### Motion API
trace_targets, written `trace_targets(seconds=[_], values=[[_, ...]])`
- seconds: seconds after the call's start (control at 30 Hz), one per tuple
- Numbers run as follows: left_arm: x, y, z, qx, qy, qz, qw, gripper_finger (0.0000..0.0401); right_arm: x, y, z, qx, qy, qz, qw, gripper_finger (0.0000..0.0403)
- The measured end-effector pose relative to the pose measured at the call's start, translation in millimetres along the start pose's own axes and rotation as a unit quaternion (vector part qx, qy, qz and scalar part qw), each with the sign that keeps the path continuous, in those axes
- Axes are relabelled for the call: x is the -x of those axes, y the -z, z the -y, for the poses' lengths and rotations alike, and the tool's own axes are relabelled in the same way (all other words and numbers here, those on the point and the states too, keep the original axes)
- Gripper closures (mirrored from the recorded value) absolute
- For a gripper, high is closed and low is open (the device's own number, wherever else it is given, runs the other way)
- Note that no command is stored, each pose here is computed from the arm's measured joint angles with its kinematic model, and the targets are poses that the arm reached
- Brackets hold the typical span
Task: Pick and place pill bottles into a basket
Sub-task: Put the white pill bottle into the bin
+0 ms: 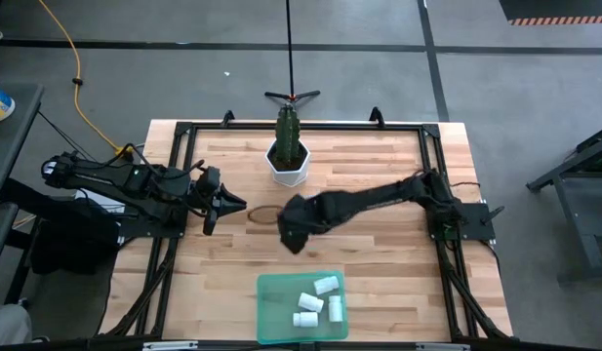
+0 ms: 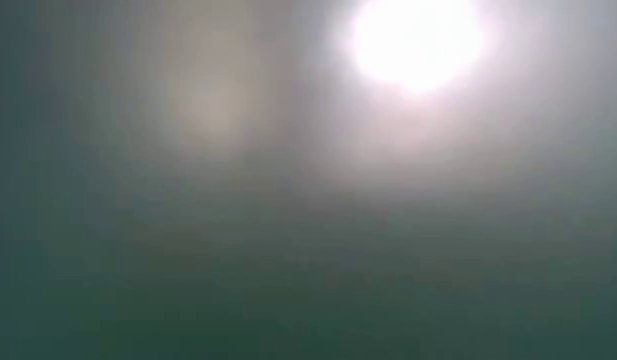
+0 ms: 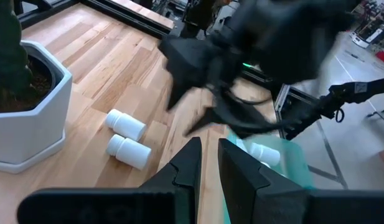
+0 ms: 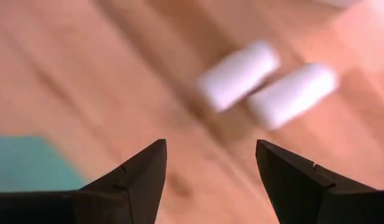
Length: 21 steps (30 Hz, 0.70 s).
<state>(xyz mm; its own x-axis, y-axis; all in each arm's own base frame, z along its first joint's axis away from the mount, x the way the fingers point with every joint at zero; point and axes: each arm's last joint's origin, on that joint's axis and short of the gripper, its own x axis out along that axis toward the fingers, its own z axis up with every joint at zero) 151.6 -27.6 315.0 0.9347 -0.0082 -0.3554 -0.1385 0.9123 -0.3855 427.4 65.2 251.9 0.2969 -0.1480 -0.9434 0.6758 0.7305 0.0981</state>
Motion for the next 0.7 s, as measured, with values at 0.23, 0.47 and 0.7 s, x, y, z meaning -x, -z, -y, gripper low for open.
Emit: trace_targets(seconds=[0.23, 0.47, 0.7], values=[[0.0, -0.2, -0.1, 0.002, -0.002, 0.002, 1.0, 0.0311, -10.9, -36.1, 39.4, -0.019, 0.037, -0.013, 0.999, 0.0166], [0.1, -0.7, -0.5, -0.001, -0.011, 0.008, 1.0, 0.0311, -15.7, -56.0, 61.5, -0.054, 0.033, -0.025, 0.998, 0.0166], [0.1, -0.7, -0.5, -0.011, -0.011, 0.008, 1.0, 0.0311, -19.2, -55.1, 78.4, -0.163, 0.097, -0.048, 0.981, 0.0166]])
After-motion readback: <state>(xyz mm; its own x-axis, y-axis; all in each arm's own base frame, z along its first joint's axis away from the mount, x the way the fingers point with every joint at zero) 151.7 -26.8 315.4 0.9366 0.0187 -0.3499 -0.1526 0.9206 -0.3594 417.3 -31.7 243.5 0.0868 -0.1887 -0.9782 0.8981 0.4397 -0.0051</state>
